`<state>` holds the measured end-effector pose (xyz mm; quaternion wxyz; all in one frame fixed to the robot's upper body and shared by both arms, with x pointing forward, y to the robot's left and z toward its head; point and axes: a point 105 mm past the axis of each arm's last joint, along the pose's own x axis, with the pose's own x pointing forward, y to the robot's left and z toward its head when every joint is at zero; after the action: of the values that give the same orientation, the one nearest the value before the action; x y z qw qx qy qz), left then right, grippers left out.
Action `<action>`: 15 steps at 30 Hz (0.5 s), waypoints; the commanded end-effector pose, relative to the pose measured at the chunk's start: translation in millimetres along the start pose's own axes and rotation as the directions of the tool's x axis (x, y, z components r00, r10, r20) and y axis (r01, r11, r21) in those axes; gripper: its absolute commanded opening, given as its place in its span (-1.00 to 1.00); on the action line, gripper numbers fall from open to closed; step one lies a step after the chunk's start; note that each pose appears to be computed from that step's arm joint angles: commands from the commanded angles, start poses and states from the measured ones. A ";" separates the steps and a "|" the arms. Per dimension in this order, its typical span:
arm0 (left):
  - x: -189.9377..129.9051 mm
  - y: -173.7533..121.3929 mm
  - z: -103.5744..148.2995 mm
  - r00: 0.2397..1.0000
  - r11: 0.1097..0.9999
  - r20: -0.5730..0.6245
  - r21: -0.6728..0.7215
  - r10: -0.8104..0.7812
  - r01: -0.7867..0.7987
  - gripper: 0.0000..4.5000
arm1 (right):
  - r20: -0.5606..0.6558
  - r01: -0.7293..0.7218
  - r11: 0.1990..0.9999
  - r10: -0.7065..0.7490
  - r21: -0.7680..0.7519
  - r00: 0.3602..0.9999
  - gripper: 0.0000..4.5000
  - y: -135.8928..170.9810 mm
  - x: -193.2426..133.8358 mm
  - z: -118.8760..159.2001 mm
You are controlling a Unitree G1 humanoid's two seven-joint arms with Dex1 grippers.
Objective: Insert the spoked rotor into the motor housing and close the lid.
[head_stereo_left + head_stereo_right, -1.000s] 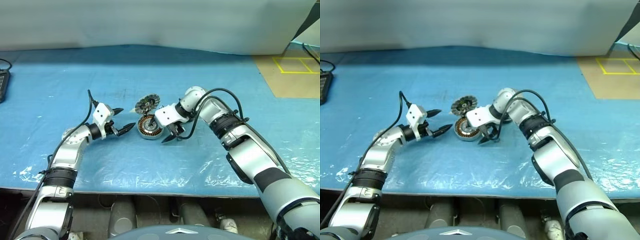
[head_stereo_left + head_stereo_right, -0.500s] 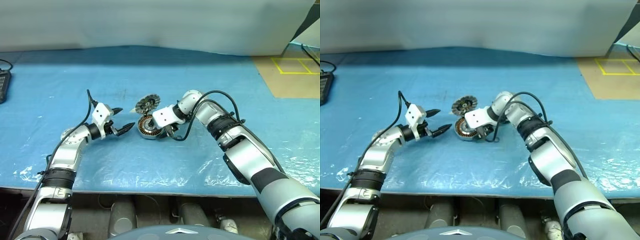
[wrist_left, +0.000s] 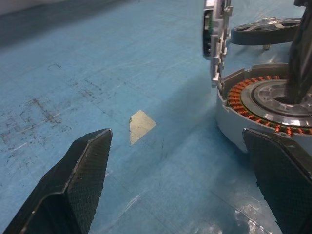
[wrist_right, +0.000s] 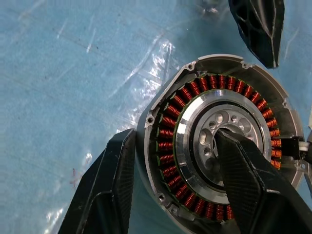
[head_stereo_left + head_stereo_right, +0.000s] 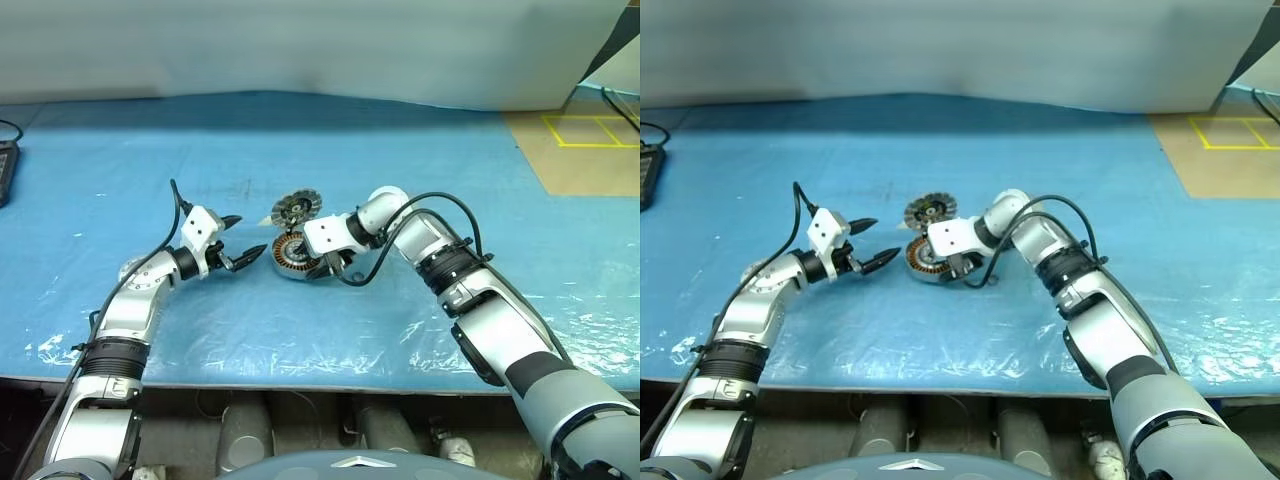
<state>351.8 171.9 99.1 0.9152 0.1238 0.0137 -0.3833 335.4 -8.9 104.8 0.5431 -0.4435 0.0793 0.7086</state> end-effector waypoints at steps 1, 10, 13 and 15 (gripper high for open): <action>-7.6 4.8 9.2 1.000 0.999 0.020 0.040 0.022 -0.023 1.00 | 0.000 -0.046 0.998 0.046 0.049 0.999 -0.03 13.1 13.3 6.5; -17.6 0.9 3.5 0.999 0.999 -0.005 0.031 0.038 -0.038 1.00 | 0.020 -0.088 0.984 0.086 0.157 0.996 -0.03 34.0 30.1 23.2; -20.4 0.0 2.4 0.999 0.999 -0.012 0.028 0.041 -0.041 1.00 | 0.039 -0.079 0.977 0.073 0.200 0.997 -0.03 33.6 32.4 31.0; -22.2 -0.8 1.3 0.999 0.999 -0.018 0.026 0.043 -0.043 1.00 | 0.039 -0.077 0.971 0.069 0.226 0.997 -0.03 33.9 35.5 33.7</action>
<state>336.3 182.4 90.0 0.9188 0.1342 0.0349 -0.3696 302.7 16.5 102.2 0.5840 -0.3849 0.1405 0.7008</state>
